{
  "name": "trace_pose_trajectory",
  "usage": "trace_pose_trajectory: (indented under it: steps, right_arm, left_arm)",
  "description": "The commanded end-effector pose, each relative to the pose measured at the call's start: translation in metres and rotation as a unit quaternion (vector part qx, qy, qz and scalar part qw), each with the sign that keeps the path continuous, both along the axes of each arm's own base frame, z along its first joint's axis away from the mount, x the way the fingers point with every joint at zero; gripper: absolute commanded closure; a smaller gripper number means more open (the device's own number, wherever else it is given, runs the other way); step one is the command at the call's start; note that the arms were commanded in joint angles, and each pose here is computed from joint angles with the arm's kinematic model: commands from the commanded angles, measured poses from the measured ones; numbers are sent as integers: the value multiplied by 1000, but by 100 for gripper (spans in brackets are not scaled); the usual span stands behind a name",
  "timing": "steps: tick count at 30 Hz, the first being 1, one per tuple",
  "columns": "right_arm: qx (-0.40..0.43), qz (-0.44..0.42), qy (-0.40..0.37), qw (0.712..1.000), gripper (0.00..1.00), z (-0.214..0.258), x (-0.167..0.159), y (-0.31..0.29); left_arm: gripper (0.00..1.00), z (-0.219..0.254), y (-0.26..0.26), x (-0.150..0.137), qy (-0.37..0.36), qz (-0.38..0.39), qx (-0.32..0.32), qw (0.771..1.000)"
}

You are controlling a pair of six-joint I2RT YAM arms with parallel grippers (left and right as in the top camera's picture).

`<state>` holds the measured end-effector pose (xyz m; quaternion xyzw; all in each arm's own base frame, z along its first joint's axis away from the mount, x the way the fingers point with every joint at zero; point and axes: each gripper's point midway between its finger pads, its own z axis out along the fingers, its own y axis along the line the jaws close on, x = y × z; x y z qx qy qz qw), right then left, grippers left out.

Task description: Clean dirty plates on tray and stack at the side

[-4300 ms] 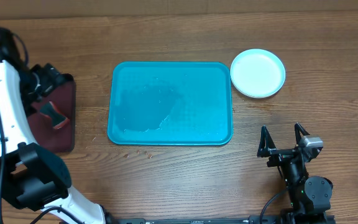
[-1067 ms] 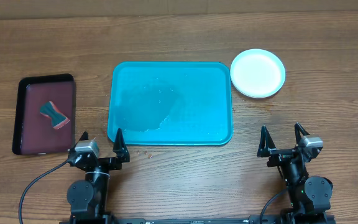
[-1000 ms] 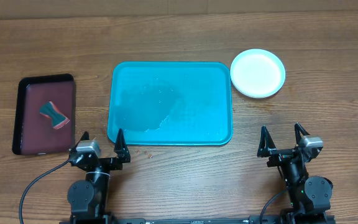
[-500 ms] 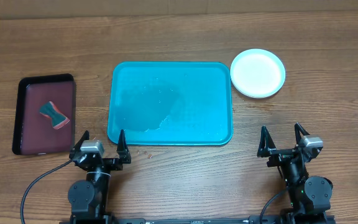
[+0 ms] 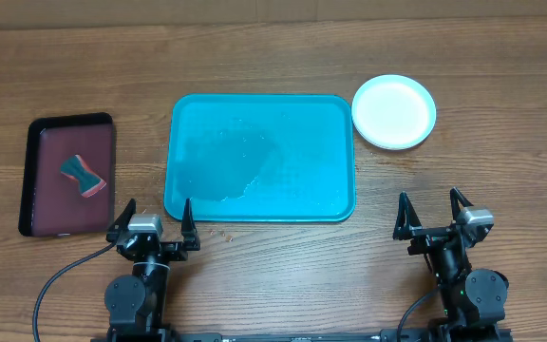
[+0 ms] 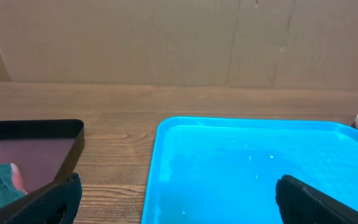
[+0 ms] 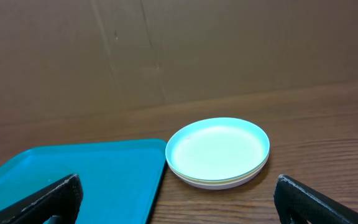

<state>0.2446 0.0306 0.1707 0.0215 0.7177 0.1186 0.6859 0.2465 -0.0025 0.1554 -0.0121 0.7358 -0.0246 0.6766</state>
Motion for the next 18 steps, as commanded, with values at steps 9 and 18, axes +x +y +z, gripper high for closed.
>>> trace_pose_trajectory:
  steps: [9, 18]
  right_arm:
    - [-3, -8, -5, 1000, 0, -1, 0, -3]
    - [-3, -8, -5, 1000, 0, -1, 0, -3]
  left_arm:
    - [0, 0, 3, 0, -2, 9, 12, 1000]
    - [0, 0, 3, 0, -3, 9, 12, 1000]
